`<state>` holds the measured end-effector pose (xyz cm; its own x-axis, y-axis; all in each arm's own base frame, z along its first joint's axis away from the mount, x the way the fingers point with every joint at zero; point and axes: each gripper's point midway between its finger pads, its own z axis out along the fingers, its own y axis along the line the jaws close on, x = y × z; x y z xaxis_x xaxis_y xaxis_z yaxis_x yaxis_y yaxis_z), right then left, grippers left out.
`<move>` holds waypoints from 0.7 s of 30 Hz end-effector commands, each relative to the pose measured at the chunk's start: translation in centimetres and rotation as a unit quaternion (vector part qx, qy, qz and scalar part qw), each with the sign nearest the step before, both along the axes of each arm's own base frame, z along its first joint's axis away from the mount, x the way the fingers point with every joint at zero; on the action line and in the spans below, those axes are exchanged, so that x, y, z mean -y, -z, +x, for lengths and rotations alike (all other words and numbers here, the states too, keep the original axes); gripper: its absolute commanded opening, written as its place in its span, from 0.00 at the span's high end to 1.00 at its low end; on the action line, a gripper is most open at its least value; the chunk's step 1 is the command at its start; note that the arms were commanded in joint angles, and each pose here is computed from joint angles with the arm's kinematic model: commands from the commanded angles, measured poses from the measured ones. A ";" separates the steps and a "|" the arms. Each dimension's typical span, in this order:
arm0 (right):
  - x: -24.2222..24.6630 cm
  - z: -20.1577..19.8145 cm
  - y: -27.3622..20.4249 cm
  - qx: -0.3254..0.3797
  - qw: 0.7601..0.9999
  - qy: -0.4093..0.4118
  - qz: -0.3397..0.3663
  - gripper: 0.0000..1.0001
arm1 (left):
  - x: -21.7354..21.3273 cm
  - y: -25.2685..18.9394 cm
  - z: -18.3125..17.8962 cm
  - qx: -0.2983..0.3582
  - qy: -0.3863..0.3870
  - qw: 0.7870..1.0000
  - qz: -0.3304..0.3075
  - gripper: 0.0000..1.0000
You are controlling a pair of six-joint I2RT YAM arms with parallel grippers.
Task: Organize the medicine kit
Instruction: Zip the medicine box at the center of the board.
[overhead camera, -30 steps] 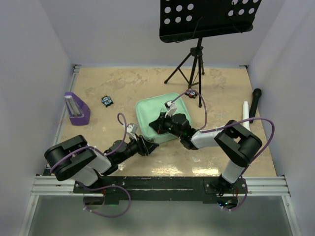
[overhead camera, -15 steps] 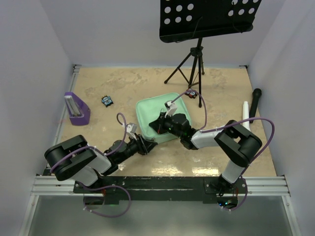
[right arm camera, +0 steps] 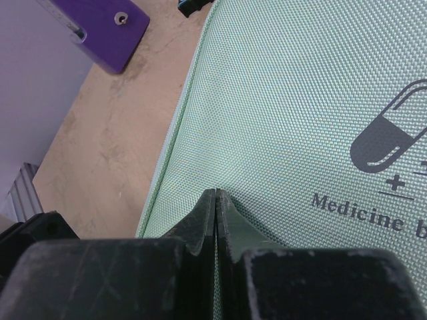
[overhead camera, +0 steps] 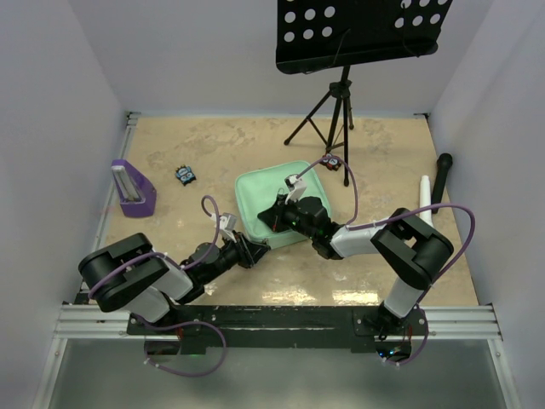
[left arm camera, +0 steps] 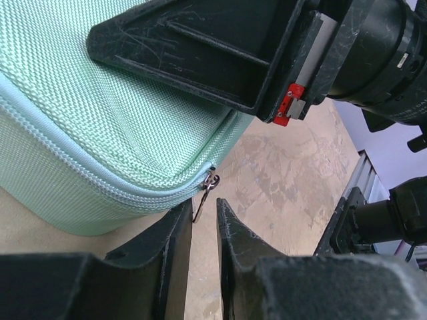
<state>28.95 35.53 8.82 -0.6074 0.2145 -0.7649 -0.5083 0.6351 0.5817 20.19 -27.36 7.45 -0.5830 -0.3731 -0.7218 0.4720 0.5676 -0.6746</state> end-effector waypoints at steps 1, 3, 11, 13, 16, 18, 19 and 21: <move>4.2 -5.0 9.9 -0.123 0.981 -0.029 -0.147 1.00 | 0.5 -7.2 1.4 0.096 -0.018 0.989 -0.107 0.76; 4.2 -5.0 9.8 -0.121 0.981 -0.030 -0.147 1.00 | 0.4 -7.1 1.5 0.095 -0.020 0.990 -0.106 0.78; 4.3 -5.1 9.9 -0.123 0.981 -0.030 -0.148 1.00 | 0.1 -6.9 1.7 0.092 -0.028 0.990 -0.105 0.83; 4.4 -5.1 9.8 -0.123 0.981 -0.028 -0.148 1.00 | 0.1 -7.1 1.7 0.094 -0.028 0.989 -0.107 0.85; 4.5 -5.1 9.8 -0.122 0.981 -0.028 -0.150 1.00 | 0.1 -7.0 1.8 0.093 -0.030 0.989 -0.107 0.88; 4.5 -5.1 9.8 -0.122 0.981 -0.028 -0.150 1.00 | 0.1 -7.1 1.8 0.093 -0.030 0.989 -0.108 0.90; 4.5 -5.2 9.8 -0.121 0.981 -0.028 -0.150 1.00 | 0.1 -7.1 1.8 0.093 -0.031 0.989 -0.107 0.91; 4.6 -5.2 9.7 -0.121 0.981 -0.029 -0.151 1.00 | 0.1 -7.1 1.8 0.094 -0.030 0.989 -0.109 0.99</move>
